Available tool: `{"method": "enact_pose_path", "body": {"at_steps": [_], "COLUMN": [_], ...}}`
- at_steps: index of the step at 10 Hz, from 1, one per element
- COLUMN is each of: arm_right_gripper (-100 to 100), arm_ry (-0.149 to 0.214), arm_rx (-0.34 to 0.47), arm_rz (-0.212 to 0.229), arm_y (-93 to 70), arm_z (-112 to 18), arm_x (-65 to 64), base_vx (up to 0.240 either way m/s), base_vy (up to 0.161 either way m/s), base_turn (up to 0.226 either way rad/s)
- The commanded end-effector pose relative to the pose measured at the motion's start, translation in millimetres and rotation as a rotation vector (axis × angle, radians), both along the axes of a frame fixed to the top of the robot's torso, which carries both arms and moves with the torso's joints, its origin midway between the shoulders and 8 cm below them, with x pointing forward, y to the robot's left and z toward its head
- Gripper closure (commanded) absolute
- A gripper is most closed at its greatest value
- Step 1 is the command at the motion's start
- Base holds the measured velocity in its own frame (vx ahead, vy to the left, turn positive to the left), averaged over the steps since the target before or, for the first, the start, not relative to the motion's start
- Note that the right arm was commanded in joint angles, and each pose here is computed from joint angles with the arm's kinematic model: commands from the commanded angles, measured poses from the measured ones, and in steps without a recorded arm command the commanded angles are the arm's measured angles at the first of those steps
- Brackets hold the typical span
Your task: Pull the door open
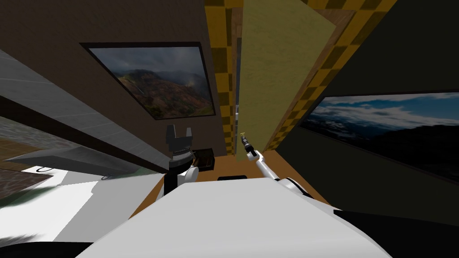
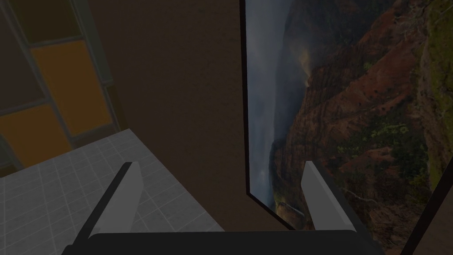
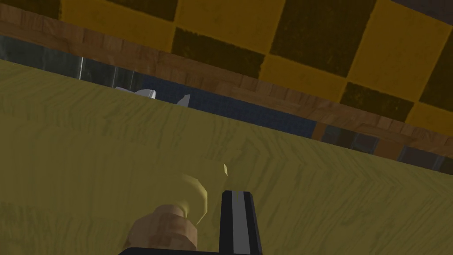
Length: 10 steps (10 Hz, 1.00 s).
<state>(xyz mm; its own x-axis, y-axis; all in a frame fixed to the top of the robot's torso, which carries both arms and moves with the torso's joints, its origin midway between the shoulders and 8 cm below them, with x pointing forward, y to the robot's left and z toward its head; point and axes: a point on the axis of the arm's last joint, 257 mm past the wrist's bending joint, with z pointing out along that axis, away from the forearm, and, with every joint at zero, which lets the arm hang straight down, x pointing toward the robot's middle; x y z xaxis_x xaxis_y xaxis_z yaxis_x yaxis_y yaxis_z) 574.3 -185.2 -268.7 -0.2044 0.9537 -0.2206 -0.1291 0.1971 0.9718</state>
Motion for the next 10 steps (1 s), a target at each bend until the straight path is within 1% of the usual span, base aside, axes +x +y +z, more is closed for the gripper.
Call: {"method": "enact_pose_path", "body": {"at_steps": [1, 2, 3, 5, 6, 8, 9, 10], "arm_right_gripper": [-100, -100, -100, -100, -100, -100, -100, -100], "arm_ry": [-0.018, -0.029, -0.031, -0.055, -0.058, -0.083, -0.087, -0.100], "arm_rx": [-0.078, -0.124, -0.133, -0.244, -0.257, -0.372, -0.389, -0.451], "arm_rz": [-0.005, -0.007, -0.008, -0.013, -0.014, -0.018, -0.019, -0.020], "arm_y": [-6.4, -10.7, -10.7, -20.8, -20.8, -31.6, -31.6, -37.1], "arm_z": [-1.3, -2.1, -2.1, -4.2, -4.2, -6.5, -6.5, -7.8], "arm_x": [-2.2, -3.8, -3.8, -7.6, -7.6, -12.1, -12.1, -14.5], "base_vx": [-0.017, -0.019, -0.011, -0.015, -0.023, -0.027, -0.023, -0.019], "base_vy": [0.005, 0.007, 0.007, 0.011, 0.008, 0.006, 0.005, 0.006], "base_turn": [-0.014, -0.015, 0.004, -0.003, -0.034, -0.020, -0.007, -0.011]}}
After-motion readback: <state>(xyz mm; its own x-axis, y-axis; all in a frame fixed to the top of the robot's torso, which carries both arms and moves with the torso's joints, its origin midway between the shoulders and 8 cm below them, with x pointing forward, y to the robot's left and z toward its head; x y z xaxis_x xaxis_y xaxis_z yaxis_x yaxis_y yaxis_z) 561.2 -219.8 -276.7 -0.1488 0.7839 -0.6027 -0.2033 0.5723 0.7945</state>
